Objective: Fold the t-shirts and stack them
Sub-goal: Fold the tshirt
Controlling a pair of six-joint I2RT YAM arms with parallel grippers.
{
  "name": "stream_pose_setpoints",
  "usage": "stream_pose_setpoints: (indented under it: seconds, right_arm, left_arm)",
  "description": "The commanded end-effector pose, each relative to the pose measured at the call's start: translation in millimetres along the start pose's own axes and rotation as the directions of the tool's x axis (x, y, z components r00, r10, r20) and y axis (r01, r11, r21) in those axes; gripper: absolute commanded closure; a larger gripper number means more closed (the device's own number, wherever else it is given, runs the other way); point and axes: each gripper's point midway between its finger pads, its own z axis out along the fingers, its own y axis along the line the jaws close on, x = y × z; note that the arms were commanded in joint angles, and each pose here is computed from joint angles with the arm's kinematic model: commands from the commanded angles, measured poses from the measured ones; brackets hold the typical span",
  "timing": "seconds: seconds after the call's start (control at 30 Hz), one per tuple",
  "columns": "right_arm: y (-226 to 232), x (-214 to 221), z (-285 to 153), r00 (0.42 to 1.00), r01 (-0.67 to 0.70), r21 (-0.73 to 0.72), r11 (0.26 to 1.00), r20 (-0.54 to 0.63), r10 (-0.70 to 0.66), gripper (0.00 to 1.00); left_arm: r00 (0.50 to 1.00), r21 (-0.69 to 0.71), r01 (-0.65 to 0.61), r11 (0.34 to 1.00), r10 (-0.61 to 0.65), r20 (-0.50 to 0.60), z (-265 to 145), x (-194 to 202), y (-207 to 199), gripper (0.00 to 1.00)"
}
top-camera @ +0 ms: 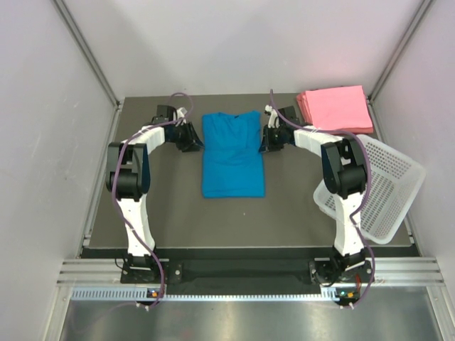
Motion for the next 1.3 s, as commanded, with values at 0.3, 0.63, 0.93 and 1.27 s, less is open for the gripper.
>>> stream_pose_setpoints:
  seconds: [0.3, 0.63, 0.93, 1.27]
  right_arm:
    - [3, -27, -14, 0.997, 0.010, -0.015, 1.000, 0.078, -0.009, 0.98]
    - [-8, -26, -19, 0.997, 0.005, 0.033, 0.999, 0.081, -0.008, 1.00]
    - [-15, -31, -26, 0.993, 0.002, 0.064, 0.998, 0.119, -0.009, 1.00]
    - [-20, -30, -33, 0.989, -0.031, 0.106, 0.994, 0.148, 0.015, 1.00]
  left_arm:
    - [0.998, 0.049, -0.046, 0.998, 0.049, -0.049, 12, 17, 0, 0.65]
    - [1.000, -0.007, -0.015, 1.000, 0.015, -0.002, 16, 6, 8, 1.00]
    - [0.997, -0.044, 0.018, 0.999, -0.015, 0.080, 10, -10, 7, 1.00]
    - [0.993, -0.029, 0.033, 0.999, -0.029, 0.117, 2, -22, -3, 1.00]
